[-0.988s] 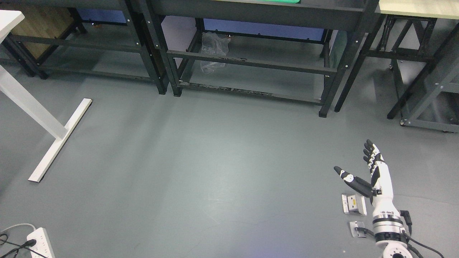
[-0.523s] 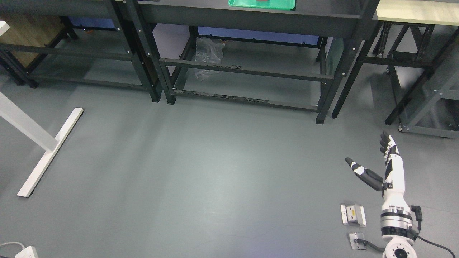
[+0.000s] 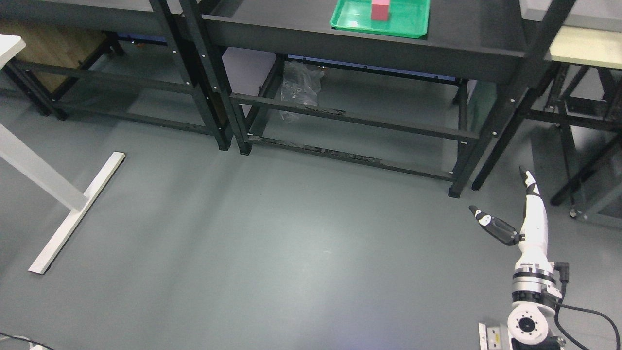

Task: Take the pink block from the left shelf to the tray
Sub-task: 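Drive toward the black shelf holding the green tray, right hand raised, then reach the right hand over the pink cube in the green tray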

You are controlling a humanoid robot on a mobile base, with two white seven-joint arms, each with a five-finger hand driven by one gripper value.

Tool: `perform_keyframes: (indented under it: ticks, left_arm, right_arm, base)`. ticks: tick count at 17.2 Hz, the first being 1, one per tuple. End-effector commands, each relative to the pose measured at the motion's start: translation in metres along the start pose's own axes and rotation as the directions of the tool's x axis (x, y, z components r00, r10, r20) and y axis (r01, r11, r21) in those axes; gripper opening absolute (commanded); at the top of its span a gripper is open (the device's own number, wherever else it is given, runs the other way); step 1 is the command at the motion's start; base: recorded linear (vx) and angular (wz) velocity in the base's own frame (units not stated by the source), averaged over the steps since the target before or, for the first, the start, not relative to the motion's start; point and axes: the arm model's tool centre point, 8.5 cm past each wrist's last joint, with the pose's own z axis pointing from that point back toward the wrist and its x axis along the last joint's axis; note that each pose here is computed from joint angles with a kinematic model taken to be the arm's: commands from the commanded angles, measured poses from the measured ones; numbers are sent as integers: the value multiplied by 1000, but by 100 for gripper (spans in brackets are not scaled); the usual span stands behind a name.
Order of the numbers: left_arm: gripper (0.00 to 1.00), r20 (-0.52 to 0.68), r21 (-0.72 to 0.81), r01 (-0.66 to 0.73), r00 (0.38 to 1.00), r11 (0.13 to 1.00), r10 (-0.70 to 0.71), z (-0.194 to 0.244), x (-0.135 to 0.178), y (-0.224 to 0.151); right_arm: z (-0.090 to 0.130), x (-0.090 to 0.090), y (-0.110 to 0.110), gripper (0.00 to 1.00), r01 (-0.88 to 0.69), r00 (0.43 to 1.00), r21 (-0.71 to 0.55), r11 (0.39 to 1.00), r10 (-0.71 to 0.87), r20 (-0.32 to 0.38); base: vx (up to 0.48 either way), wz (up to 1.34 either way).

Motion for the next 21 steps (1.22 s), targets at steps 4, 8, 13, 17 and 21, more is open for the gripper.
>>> perform_keyframes:
  ticks: [4,8,13,17,21]
  left_arm:
    - [100,41,16,6,999,1000,-7,-1,21,11]
    - [100,41,16,6,999,1000,-7,-1,21,11]
    - [100,41,16,6,999,1000,-7,-1,21,11]
    - [100,41,16,6,999,1000,-7,-1,21,11]
    - [100,41,16,6,999,1000,-7,-1,21,11]
  right_arm:
    - [-6,58,4,99,-616,720,-184,766,642,264]
    - [-8,59,2,99,-591,742,-184,786,619,258]
    - [-10,58,-1,99,-586,747,-189,788,616,250]
    - [-11,58,-1,99,-584,749,-190,790,614,250]
    - [-11,58,-1,99,-572,760,-185,799,601,248]
  base:
    - [326,355]
    - [338,200]
    - [381,2]
    - [406,14]
    - [375,25]
